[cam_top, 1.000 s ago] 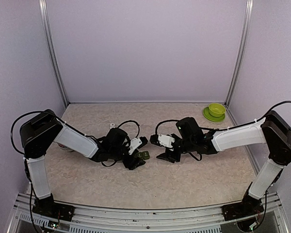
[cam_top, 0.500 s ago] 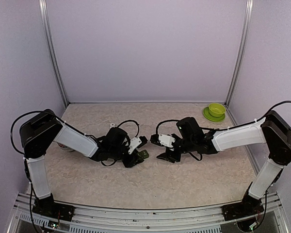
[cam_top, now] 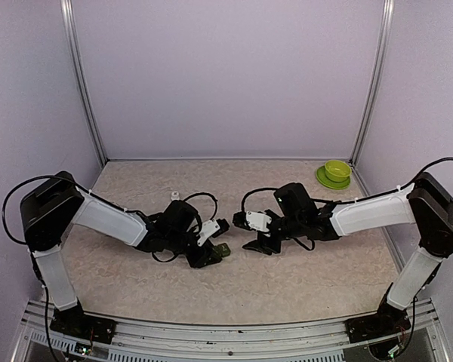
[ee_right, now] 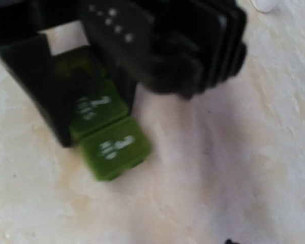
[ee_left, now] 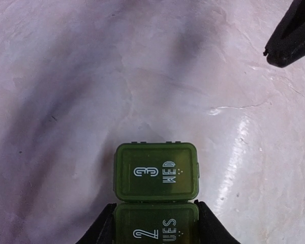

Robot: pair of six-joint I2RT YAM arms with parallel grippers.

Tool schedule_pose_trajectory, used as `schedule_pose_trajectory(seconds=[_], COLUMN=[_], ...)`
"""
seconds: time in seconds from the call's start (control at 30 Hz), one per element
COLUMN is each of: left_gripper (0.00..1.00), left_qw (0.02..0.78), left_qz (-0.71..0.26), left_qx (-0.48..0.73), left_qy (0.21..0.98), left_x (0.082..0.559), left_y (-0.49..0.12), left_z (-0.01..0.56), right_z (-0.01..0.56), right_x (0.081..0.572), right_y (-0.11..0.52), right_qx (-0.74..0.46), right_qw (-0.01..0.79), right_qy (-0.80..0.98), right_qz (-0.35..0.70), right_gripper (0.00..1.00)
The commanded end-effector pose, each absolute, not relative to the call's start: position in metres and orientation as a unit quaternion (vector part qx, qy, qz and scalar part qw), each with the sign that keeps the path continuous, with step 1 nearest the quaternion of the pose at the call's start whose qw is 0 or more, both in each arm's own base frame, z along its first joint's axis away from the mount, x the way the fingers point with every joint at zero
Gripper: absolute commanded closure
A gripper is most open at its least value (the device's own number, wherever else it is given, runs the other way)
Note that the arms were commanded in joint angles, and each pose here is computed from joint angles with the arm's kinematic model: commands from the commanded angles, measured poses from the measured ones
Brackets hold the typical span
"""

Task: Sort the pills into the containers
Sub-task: Pick up the pill container from the center of the board.

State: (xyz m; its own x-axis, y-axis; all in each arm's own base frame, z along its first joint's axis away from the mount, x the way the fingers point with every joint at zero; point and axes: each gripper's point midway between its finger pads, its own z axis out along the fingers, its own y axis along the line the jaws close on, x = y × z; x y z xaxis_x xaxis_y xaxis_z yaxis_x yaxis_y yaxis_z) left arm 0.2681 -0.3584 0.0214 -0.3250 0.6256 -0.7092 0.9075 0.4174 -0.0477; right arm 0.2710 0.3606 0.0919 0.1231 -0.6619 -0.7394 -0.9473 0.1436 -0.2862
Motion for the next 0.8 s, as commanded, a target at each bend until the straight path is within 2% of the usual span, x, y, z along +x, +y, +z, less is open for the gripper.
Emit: schedule_pose_trajectory(seconds=[0.0, 0.2, 0.53, 0.77], left_gripper=[0.71, 0.74, 0.75, 0.75], left_qw=[0.277, 0.285, 0.323, 0.324], left_qz=[-0.27, -0.313, -0.356, -0.353], left_qx=[0.497, 0.509, 0.542, 0.549], left_qy=[0.777, 0.75, 0.689, 0.685], left_x=[0.234, 0.212, 0.177, 0.171], left_y=[-0.362, -0.375, -0.389, -0.394], left_z=[0.036, 0.066, 0.116, 0.127], right_z=[0.108, 0.126, 0.151, 0.156], right_x=[0.248, 0.231, 0.193, 0.173], right_y=[0.366, 0.366, 0.373, 0.378], right_qx=[-0.667, -0.677, -0.685, -0.702], right_qw=[0.436, 0.48, 0.487, 0.473], right_qy=[0.586, 0.546, 0.518, 0.507], right_qz=[0.147, 0.115, 0.16, 0.16], right_gripper=[0.41, 0.41, 0.41, 0.38])
